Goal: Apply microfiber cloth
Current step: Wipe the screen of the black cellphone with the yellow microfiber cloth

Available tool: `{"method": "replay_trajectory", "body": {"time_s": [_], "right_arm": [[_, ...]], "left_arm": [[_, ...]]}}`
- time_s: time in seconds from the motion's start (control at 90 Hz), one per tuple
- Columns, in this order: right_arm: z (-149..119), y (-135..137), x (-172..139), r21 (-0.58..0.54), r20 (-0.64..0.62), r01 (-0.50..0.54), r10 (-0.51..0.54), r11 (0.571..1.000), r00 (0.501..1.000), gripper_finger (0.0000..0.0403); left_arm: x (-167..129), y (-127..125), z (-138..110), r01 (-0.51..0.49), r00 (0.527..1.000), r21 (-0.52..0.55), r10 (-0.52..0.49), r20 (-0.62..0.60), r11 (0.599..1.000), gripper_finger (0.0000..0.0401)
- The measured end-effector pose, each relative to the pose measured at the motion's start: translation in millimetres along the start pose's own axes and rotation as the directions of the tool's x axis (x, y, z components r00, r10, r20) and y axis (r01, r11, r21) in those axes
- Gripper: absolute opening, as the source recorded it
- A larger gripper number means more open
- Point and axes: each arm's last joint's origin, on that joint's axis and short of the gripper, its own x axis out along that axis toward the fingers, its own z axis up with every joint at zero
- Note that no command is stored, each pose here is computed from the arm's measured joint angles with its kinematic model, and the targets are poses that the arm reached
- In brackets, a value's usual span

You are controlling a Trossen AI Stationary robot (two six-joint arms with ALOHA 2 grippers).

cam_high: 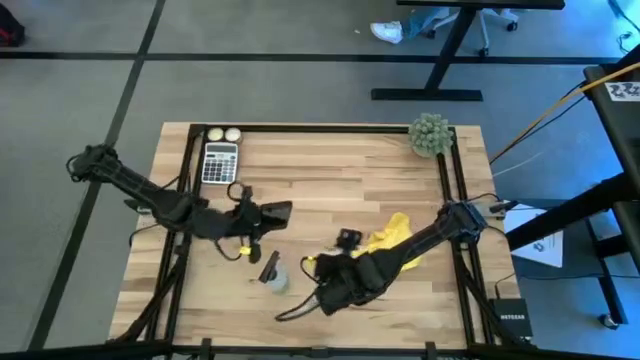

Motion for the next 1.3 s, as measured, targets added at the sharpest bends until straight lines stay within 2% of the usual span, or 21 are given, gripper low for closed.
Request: {"method": "replay_trajectory", "body": {"time_s": [0.056,0.122,0.2,0.356,0.456,0.6,0.778,0.9,1.033,1.078,1.144,1.233,1.3], "right_arm": [[-11.2,4.3,9.8,0.006,-0.048,0.046,-0.045,0.999,0.998,0.0323],[-24.9,6.6,19.1,-0.017,-0.087,0.047,-0.048,0.999,0.995,0.0323],[-36.9,3.7,25.9,0.006,-0.124,0.043,-0.042,0.999,0.991,0.0323],[-71.8,-0.9,44.7,0.028,-0.205,0.104,-0.097,0.994,0.974,0.0323],[-94.3,-8.8,45.4,0.06,-0.203,0.093,-0.079,0.994,0.976,0.0323],[-124.2,-20.5,47.3,0.163,-0.163,0.017,0.01,0.986,0.987,0.0323],[-161.2,-43.9,47.8,0.306,0.006,-0.128,0.133,0.943,0.991,0.0323],[-182.5,-58.1,59.9,0.393,0.063,-0.197,0.188,0.898,0.98,0.0323],[-192.8,-55.5,81.0,0.519,0.102,-0.271,0.256,0.811,0.961,0.0324],[-193.8,-53.2,86.2,0.528,0.132,-0.296,0.268,0.796,0.954,0.0324],[-195.9,-50.4,94.7,0.526,0.159,-0.3,0.254,0.796,0.954,0.0324],[-201.3,-51.6,105.4,0.496,0.17,-0.245,0.183,0.833,0.968,0.0324],[-202.4,-53.0,111.2,0.52,0.166,-0.221,0.156,0.825,0.974,0.0323]], "left_arm": [[12.2,4.6,1.9,0.025,1.0,-0.007,-0.025,0.019,1.0,0.0008],[28.2,10.3,2.0,0.062,0.998,-0.024,-0.061,0.034,0.998,0.0008],[46.5,15.9,-1.1,0.096,0.995,-0.046,-0.094,0.041,0.994,0.0008],[77.1,22.4,-3.7,0.101,0.995,-0.059,-0.099,0.029,0.993,0.0008],[95.4,24.7,-0.9,0.101,0.995,-0.062,-0.101,0.016,0.993,0.0008],[121.0,23.6,-3.7,0.093,0.995,-0.055,-0.094,-0.021,0.994,0.0008],[149.1,16.2,-8.9,0.1,0.993,-0.052,-0.102,-0.05,0.994,0.0008],[166.5,12.1,-20.4,0.098,0.993,-0.074,-0.102,-0.056,0.992,0.0008],[177.7,10.7,-35.1,0.085,0.992,-0.131,-0.096,-0.079,0.988,0.0008],[180.7,10.9,-39.9,0.065,0.993,-0.15,-0.079,-0.09,0.987,0.0008],[184.9,10.7,-46.8,0.049,0.992,-0.152,-0.066,-0.105,0.987,0.0008],[189.0,10.2,-54.0,0.045,0.991,-0.138,-0.062,-0.121,0.989,0.0008],[190.7,9.9,-56.2,0.046,0.991,-0.133,-0.063,-0.12,0.99,0.0008]]}}
